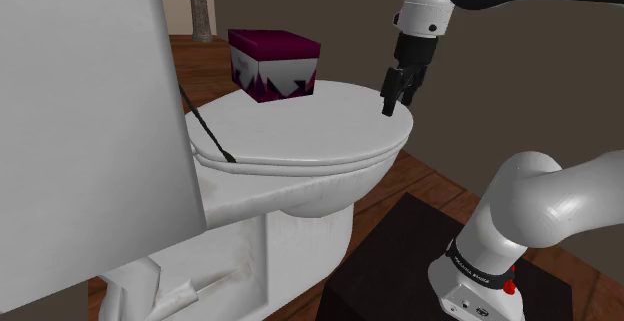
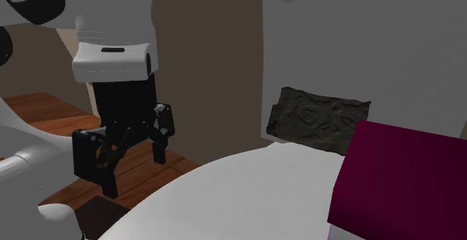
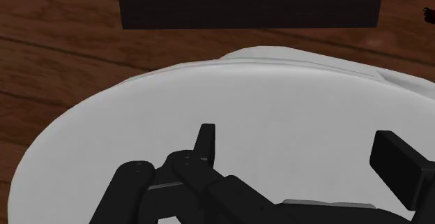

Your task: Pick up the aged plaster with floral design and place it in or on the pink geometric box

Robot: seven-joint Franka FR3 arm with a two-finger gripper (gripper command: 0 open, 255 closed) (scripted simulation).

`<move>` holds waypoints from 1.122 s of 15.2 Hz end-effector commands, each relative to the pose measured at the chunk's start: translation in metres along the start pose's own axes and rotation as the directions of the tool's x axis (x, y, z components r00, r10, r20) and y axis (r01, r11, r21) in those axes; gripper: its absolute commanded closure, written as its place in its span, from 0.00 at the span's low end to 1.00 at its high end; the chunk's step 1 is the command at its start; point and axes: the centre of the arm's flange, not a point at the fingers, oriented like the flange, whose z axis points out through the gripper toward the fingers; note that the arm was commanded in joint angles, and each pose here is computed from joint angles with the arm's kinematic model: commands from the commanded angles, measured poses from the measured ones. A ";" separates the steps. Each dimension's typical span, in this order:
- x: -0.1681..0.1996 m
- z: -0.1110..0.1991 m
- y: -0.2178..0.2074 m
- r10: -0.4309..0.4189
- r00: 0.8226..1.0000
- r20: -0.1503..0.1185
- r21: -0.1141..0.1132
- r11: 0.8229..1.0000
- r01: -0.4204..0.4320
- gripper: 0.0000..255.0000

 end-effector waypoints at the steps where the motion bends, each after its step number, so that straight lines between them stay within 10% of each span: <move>1: 0.000 0.000 0.000 0.000 1.000 0.000 0.000 1.000 0.000 0.00; 9: -0.008 0.010 -0.112 -0.133 0.957 -0.257 -0.108 0.988 0.108 0.00; 17: -0.026 0.033 -0.221 -0.278 0.833 -0.478 -0.239 0.954 0.181 0.00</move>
